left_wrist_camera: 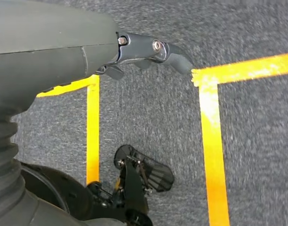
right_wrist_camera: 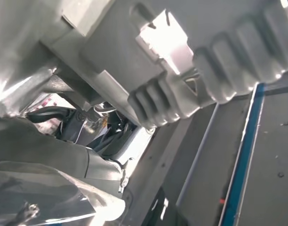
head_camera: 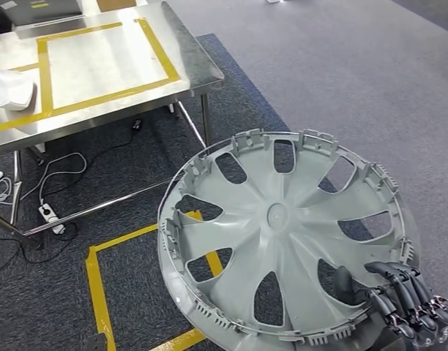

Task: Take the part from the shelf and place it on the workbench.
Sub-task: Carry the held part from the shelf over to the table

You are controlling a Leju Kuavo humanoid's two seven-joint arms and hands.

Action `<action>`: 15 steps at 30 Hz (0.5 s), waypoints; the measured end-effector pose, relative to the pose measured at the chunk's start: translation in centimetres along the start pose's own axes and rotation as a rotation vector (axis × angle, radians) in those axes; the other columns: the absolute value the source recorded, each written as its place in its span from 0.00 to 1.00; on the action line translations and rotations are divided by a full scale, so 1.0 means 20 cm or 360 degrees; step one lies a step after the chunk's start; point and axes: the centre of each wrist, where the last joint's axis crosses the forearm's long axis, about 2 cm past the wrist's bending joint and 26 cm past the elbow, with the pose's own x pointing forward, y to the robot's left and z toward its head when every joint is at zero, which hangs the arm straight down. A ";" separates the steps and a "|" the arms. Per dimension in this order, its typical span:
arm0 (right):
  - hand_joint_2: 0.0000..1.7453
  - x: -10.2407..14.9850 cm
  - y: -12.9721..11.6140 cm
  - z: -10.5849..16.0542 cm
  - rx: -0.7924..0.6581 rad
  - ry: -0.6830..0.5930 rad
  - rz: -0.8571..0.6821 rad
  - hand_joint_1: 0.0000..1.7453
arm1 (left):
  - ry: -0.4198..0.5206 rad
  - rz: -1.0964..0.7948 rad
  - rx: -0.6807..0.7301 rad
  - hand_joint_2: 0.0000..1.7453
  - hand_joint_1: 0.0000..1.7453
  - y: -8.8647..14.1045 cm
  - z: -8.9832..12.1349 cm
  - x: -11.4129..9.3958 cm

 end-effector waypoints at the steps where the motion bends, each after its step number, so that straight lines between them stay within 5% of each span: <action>1: 1.00 0.00 0.00 0.00 0.0000 0.0000 0.0000 1.00 | -0.0001 0.0000 -0.0001 1.00 0.00 0.00 0.00 0.00; 15: 1.00 0.00 0.00 0.00 -0.0009 0.0015 -0.0016 1.00 | 0.0014 -0.0022 0.0026 1.00 0.00 0.01 -0.01 0.00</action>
